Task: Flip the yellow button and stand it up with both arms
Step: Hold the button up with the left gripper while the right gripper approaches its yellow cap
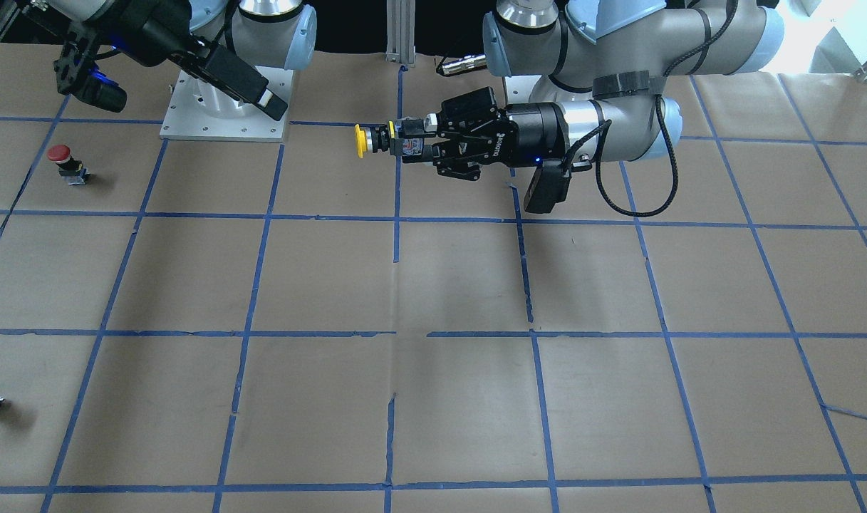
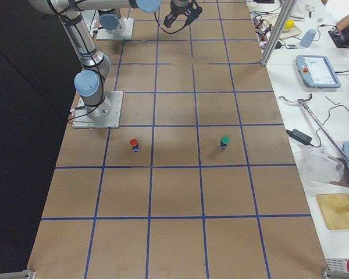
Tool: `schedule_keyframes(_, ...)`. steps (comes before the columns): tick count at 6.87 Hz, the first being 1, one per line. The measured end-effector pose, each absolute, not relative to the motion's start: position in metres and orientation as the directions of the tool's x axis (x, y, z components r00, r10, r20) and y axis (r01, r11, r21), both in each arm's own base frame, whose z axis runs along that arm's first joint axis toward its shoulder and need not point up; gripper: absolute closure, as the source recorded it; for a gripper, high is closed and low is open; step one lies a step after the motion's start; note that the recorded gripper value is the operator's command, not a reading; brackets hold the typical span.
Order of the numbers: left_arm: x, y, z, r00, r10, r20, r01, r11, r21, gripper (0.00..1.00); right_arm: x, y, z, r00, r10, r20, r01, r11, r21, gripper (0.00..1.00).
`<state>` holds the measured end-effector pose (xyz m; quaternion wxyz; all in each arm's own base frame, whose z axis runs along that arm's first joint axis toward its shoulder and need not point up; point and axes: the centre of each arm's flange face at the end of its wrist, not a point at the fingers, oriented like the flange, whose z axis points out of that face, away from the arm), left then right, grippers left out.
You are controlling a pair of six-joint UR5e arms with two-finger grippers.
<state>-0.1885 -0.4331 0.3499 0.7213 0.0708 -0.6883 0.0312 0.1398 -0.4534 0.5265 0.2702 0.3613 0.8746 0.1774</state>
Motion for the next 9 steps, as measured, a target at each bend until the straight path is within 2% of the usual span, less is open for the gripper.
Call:
schedule_keyframes(1,-0.19,-0.428,0.349,0.09,-0.058,0.994,-0.172,0.982,0.073,0.8,0.147,-0.456,0.519,-0.48,0.805,-0.348,0.536,0.583,0.611,0.0)
schedule_keyframes(3,-0.199,-0.422,0.349,0.147,-0.061,0.987,-0.197,0.976,0.089,0.8,0.157,-0.455,0.493,-0.333,0.909,-0.253,0.528,0.402,0.748,0.01)
schedule_keyframes(4,-0.205,-0.421,0.349,0.165,-0.062,0.984,-0.198,0.976,0.095,0.8,0.16,-0.455,0.489,-0.295,0.926,-0.235,0.514,0.361,0.778,0.01)
schedule_keyframes(6,-0.209,-0.42,0.348,0.175,-0.065,0.982,-0.198,0.975,0.1,0.8,0.162,-0.465,0.483,-0.262,0.94,-0.219,0.507,0.327,0.797,0.03)
schedule_keyframes(9,-0.209,-0.421,0.346,0.177,-0.067,0.982,-0.199,0.975,0.102,0.8,0.172,-0.468,0.478,-0.273,0.936,-0.22,0.503,0.334,0.797,0.12)
